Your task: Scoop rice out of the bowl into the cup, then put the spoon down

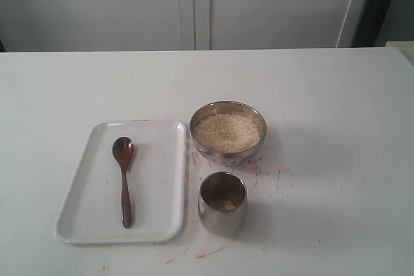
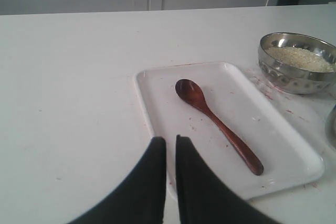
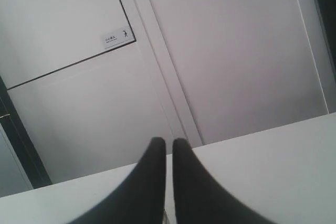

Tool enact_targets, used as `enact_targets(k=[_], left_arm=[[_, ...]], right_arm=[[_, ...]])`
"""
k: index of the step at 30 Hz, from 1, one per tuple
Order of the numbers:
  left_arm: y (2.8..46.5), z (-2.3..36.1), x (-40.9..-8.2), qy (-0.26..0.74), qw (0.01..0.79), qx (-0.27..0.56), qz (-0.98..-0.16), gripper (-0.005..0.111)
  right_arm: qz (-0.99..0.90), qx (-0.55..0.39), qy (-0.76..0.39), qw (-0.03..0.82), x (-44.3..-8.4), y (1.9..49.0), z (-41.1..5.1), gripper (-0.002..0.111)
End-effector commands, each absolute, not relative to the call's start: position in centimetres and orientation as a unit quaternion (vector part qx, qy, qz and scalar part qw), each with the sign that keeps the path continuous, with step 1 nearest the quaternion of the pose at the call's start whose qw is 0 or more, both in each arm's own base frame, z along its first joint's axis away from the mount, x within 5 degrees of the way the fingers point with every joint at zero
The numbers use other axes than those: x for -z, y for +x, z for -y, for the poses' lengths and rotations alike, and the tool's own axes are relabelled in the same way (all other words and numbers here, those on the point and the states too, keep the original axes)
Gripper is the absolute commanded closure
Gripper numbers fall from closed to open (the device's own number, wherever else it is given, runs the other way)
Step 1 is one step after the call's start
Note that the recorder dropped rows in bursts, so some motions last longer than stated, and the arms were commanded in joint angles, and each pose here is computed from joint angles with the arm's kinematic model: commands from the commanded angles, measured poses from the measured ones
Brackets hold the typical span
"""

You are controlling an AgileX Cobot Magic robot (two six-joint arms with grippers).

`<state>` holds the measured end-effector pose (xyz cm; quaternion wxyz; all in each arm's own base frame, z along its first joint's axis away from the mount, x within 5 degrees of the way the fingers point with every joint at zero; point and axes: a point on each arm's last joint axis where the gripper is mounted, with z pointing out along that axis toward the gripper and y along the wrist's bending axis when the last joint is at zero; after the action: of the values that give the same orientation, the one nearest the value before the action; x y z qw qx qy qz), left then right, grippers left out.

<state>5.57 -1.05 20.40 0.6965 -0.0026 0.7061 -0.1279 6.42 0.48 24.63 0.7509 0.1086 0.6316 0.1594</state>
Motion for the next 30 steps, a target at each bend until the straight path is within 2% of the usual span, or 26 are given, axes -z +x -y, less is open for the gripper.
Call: enact_targets(k=[1, 7, 13, 22, 30], left_arm=[[5.5, 1.1, -20.6, -0.003, 0.699, 0.134, -0.703, 0.092], [5.5, 1.1, -20.6, -0.003, 0.699, 0.134, -0.703, 0.092], [5.5, 1.1, -20.6, -0.003, 0.699, 0.134, -0.703, 0.092], [5.5, 1.1, -20.6, -0.003, 0.699, 0.134, -0.703, 0.092], [5.5, 1.1, -20.6, -0.003, 0.699, 0.134, -0.703, 0.092]], right_arm=[[-0.635, -0.144, 0.103, 0.752, -24.4, 6.4, -0.4, 0.103], [-0.652, -0.092, 0.067, 0.75, -22.1, 6.4, -0.3, 0.103], [-0.632, -0.053, 0.035, 0.772, -22.4, 5.7, -0.3, 0.103], [-0.607, -0.054, 0.055, 0.791, -23.0, 5.6, 0.0, 0.103], [-0.662, 0.006, 0.036, 0.749, -21.7, 5.8, 0.4, 0.103]])
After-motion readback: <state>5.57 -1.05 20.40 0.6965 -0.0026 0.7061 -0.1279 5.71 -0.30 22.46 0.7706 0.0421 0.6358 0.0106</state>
